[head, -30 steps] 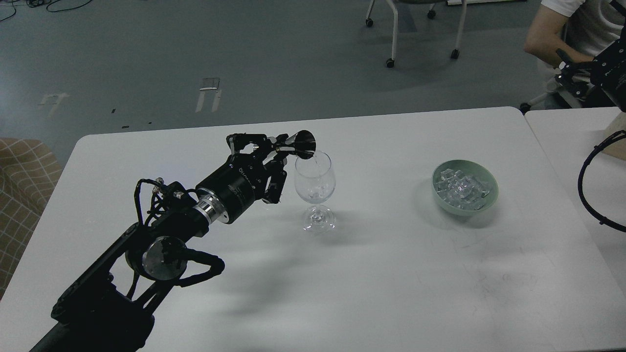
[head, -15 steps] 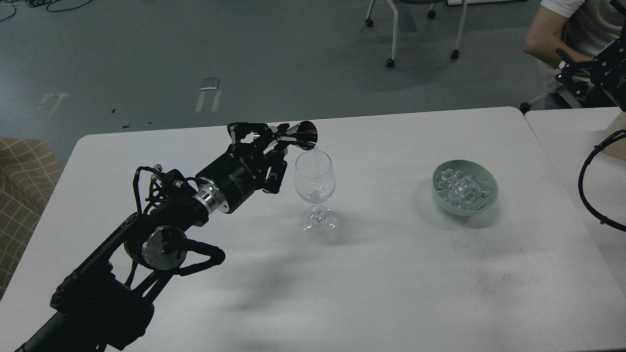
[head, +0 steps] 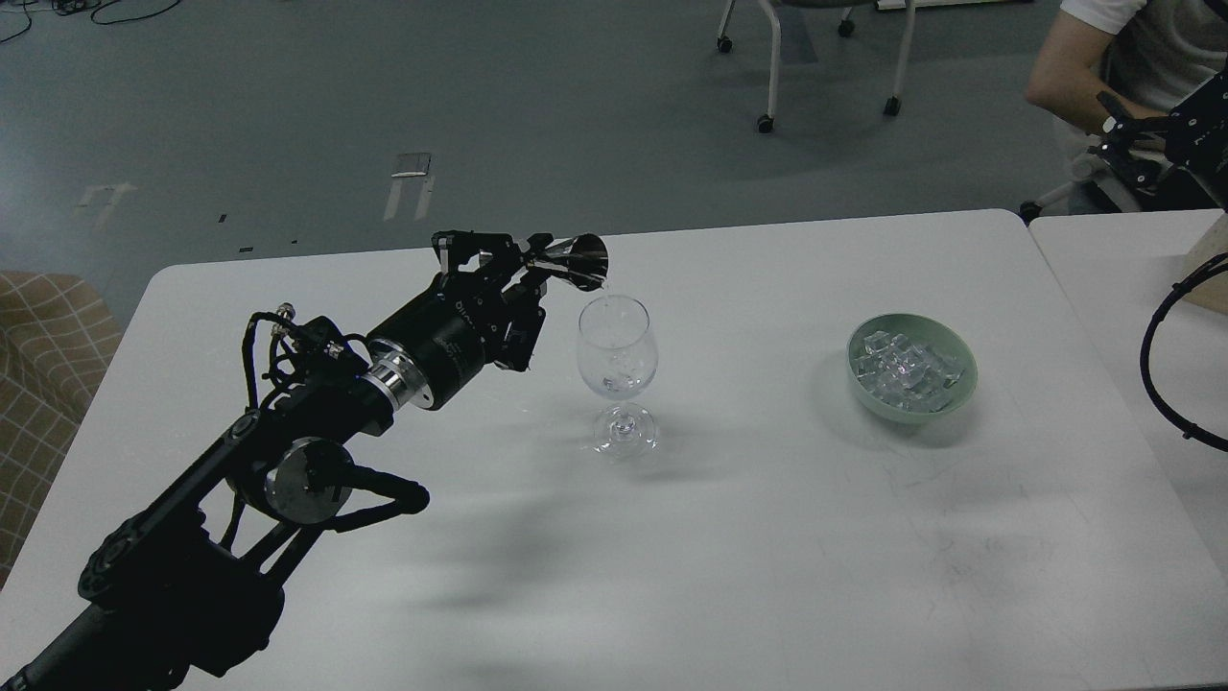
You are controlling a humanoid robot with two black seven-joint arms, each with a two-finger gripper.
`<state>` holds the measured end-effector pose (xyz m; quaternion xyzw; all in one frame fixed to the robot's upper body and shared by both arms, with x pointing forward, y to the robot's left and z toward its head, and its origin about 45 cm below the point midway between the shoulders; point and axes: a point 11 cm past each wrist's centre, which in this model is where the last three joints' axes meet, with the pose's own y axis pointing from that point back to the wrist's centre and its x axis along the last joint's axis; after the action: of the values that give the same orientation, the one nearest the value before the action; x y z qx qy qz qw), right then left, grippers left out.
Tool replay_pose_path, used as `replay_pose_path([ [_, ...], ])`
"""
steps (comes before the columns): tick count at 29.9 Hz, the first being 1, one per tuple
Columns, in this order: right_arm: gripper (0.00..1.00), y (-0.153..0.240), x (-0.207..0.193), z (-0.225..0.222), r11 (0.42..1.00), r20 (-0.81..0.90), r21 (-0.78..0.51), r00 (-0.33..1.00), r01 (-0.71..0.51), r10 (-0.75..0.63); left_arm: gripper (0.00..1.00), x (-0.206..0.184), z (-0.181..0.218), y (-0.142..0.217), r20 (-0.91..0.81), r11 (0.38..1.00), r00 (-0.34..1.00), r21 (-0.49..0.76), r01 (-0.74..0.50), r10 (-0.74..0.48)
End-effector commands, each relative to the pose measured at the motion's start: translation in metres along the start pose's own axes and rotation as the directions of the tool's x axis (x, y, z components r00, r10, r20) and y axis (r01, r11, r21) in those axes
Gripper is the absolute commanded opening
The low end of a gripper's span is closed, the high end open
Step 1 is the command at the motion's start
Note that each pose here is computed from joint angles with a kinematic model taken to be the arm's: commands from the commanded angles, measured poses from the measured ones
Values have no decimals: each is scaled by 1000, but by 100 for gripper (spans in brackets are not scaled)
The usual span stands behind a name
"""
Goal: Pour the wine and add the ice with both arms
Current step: 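Tilt the jigger cup over the wine glass to pour, then raise the jigger cup up and away from the wine glass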
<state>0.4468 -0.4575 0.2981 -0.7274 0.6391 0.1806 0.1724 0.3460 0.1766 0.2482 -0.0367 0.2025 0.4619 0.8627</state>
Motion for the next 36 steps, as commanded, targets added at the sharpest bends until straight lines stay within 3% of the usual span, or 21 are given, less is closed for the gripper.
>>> replay_pose_path([
  [1,100,0,0,0,1000,0,0,1000,0,0,0,-2,1,-1,31,1000,999,-3,17,-17],
  [10,100,0,1,0,1000,-1,0,1000,-5,5,0,-7,6,0,195,997,978,7,78,-77],
  [17,100,1,1,-3,1000,-5,3,1000,-3,3,0,-5,8,0,218,997,973,8,74,-74],
  [36,100,2,3,-8,1000,-11,13,1000,-7,8,0,3,49,-3,439,995,893,11,100,-94],
])
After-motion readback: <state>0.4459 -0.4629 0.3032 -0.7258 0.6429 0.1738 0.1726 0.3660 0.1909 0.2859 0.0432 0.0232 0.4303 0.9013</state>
